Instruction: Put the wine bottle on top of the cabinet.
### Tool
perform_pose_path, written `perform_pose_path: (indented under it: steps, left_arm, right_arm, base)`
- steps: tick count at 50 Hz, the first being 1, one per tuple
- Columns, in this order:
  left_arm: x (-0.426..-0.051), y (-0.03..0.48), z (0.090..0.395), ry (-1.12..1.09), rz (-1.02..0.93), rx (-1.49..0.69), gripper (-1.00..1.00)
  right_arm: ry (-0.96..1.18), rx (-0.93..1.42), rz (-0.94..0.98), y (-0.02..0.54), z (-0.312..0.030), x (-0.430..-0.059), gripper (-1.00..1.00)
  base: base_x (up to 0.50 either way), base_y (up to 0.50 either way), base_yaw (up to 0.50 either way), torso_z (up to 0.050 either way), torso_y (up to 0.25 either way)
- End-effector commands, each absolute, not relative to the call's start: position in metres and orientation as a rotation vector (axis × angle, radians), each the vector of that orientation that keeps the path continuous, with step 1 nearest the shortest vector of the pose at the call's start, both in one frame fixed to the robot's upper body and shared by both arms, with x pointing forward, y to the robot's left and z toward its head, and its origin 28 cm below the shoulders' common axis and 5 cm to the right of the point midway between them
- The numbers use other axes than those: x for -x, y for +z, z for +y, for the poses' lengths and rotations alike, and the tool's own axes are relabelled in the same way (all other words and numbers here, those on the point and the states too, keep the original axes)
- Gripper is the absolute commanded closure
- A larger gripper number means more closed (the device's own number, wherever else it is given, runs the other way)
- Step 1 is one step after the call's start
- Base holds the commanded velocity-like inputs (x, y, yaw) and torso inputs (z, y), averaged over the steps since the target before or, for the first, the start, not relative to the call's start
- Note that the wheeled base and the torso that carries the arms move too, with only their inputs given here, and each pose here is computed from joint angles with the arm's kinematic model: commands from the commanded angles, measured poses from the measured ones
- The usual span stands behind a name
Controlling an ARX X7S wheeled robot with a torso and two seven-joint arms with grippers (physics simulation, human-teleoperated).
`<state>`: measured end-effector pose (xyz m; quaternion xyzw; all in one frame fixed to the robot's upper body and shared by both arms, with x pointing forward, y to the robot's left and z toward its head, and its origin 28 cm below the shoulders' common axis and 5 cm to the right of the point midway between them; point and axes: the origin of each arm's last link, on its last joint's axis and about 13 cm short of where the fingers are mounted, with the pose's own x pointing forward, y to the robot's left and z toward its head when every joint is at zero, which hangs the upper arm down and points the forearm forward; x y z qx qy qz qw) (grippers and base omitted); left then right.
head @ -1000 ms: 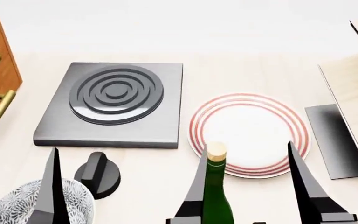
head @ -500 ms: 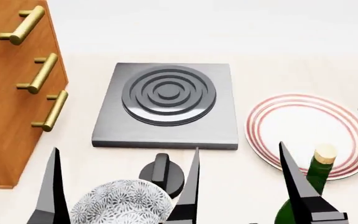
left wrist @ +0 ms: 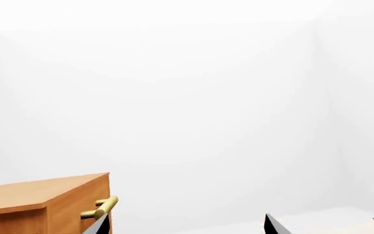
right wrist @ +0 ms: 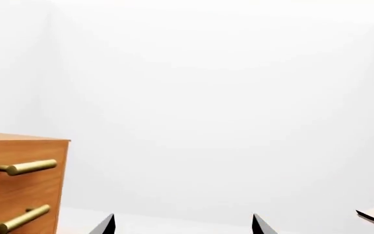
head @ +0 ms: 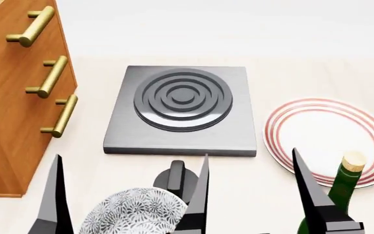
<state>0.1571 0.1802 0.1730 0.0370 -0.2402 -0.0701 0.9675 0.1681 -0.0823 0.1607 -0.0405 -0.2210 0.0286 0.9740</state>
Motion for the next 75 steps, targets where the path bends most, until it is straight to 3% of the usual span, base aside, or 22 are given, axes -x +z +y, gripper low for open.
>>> perform_pose_path:
  steps: [1, 29, 46, 75]
  left_arm:
    - [-0.157, 0.174, 0.181, -0.136, -0.487, -0.074, -1.0]
    - [-0.156, 0.175, 0.183, -0.126, -0.486, -0.076, -1.0]
    - [-0.157, 0.173, 0.183, -0.131, -0.482, -0.075, -1.0]
    - [-0.157, 0.173, 0.183, -0.126, -0.478, -0.075, -1.0]
  right_arm:
    - [0.033, 0.133, -0.446, 0.162, -0.085, -0.167, -1.0]
    - [-0.146, 0.281, -0.404, 0.176, -0.127, -0.205, -1.0]
    - [-0.181, 0.117, -0.303, 0.148, -0.145, -0.222, -1.0]
    - [-0.22, 0.134, -0.237, 0.133, -0.162, -0.229, -1.0]
  base:
    - [0.0, 0.0, 0.0, 0.0, 0.0]
    - [0.0, 0.0, 0.0, 0.0, 0.0]
    - [0.0, 0.0, 0.0, 0.0, 0.0]
    - [0.0, 0.0, 0.0, 0.0, 0.0]
